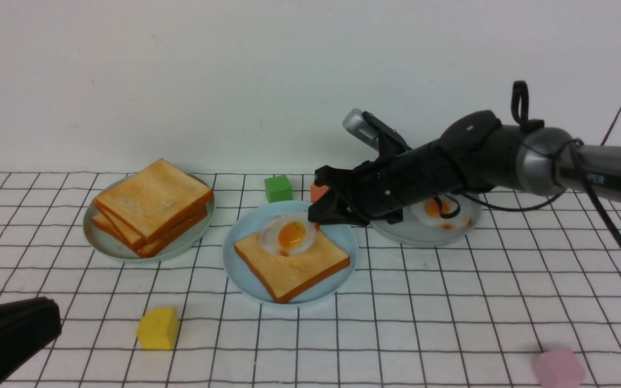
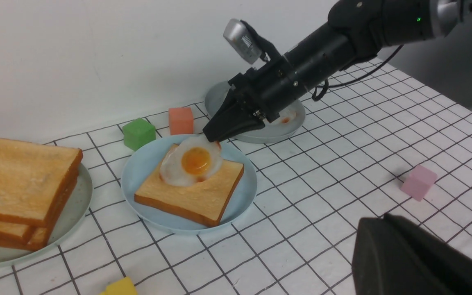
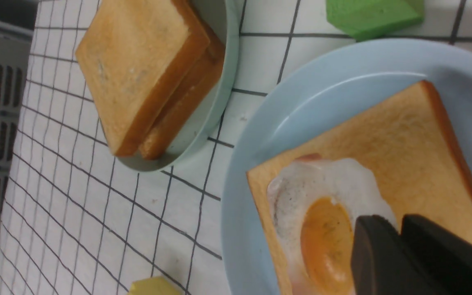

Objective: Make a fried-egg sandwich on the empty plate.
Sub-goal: Use the right arm to place the fried egg on the slice of bread in the middle, then use the left arm to grab a slice of bread

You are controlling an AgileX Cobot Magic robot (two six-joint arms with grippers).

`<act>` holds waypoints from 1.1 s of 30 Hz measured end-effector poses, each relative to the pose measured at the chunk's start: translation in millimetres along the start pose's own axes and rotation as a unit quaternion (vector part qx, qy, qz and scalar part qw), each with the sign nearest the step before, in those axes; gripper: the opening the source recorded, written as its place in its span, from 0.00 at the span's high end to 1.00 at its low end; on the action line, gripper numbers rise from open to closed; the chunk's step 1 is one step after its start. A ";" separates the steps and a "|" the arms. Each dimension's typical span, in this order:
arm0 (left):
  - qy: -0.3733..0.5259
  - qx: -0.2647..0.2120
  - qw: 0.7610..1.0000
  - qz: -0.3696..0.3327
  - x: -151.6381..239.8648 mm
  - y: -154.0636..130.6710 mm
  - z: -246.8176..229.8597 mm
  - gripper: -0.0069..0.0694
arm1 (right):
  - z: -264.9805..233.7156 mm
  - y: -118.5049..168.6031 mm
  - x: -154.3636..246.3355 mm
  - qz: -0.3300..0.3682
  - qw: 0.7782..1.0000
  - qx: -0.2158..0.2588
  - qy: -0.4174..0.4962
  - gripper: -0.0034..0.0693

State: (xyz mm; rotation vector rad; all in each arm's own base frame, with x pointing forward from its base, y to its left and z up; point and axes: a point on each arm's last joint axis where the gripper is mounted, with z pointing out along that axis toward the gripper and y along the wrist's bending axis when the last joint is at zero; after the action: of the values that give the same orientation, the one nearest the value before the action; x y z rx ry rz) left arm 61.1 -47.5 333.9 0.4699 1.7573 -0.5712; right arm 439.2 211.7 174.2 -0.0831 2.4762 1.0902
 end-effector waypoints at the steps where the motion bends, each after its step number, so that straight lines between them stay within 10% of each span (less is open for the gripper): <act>1: 0.000 0.000 1.000 0.000 0.0 0.0 0.0 0.92 | 2.2 -1.7 1.1 0.002 1.000 0.001 0.002 0.82; 15: 0.027 -0.004 0.999 -0.020 4.2 0.6 2.7 0.92 | -22.1 -7.4 -2.2 -0.038 0.998 0.029 0.044 0.26; 19: 0.107 -0.032 0.992 -0.058 14.5 4.0 22.5 0.92 | -79.0 4.8 -12.7 -0.084 0.990 0.092 0.066 0.37; 27: 0.250 -0.114 0.961 -0.034 7.2 13.4 104.2 0.92 | -192.2 79.0 29.8 -0.197 0.954 0.214 0.077 0.90; 33: 0.289 -0.185 0.939 -0.031 -17.7 41.4 164.0 0.93 | -240.0 116.0 88.8 -0.245 0.948 0.197 0.055 0.96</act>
State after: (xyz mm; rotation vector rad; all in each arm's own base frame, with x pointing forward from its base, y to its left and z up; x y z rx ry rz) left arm 216.3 -113.1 311.0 0.3331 2.3878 -0.1282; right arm 246.1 130.2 361.3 -0.6136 2.5192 0.3864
